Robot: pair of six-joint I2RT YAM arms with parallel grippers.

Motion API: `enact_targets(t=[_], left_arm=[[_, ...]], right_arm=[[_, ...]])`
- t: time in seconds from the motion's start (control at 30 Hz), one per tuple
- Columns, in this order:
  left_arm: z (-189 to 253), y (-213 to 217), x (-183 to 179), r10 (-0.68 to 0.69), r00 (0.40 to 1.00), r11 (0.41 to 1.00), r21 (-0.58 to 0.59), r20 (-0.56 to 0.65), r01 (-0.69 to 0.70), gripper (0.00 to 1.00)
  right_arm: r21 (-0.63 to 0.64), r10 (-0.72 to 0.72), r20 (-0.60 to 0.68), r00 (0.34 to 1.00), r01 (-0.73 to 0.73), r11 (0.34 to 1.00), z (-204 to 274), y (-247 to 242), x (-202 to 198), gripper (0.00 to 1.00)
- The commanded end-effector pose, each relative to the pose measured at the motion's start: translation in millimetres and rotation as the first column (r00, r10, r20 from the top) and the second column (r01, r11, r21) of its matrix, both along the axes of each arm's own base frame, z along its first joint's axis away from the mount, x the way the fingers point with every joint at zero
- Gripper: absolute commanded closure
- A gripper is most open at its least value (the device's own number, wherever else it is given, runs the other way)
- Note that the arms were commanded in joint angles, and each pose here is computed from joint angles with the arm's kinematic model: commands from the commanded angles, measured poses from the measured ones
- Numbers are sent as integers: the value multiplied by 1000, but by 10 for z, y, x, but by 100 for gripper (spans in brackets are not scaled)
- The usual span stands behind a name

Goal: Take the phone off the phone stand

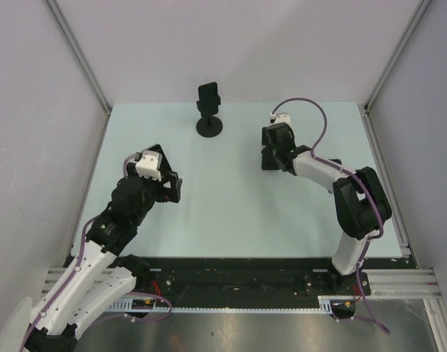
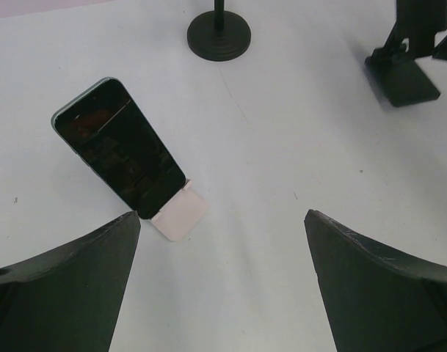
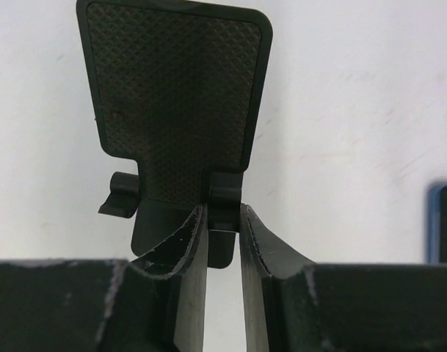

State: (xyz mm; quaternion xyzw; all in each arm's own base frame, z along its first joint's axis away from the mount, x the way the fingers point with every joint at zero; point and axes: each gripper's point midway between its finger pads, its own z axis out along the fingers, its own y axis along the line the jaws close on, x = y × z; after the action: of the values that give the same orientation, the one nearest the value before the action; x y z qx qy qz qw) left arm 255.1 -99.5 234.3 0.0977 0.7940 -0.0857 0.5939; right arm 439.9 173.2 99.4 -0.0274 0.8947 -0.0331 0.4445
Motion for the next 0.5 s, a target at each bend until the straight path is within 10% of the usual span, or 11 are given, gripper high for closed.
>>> enact_targets(t=[0.0,0.47], left_arm=[[7,-42,-2,-16,1000,1000,-17,19,16,0],[-59,-42,72,8,1000,1000,-20,19,-8,0]], right_arm=[[-5,165,187,968,-167,986,544,-201,480,100],[-76,258,168,951,-248,966,240,-1160,937,100]])
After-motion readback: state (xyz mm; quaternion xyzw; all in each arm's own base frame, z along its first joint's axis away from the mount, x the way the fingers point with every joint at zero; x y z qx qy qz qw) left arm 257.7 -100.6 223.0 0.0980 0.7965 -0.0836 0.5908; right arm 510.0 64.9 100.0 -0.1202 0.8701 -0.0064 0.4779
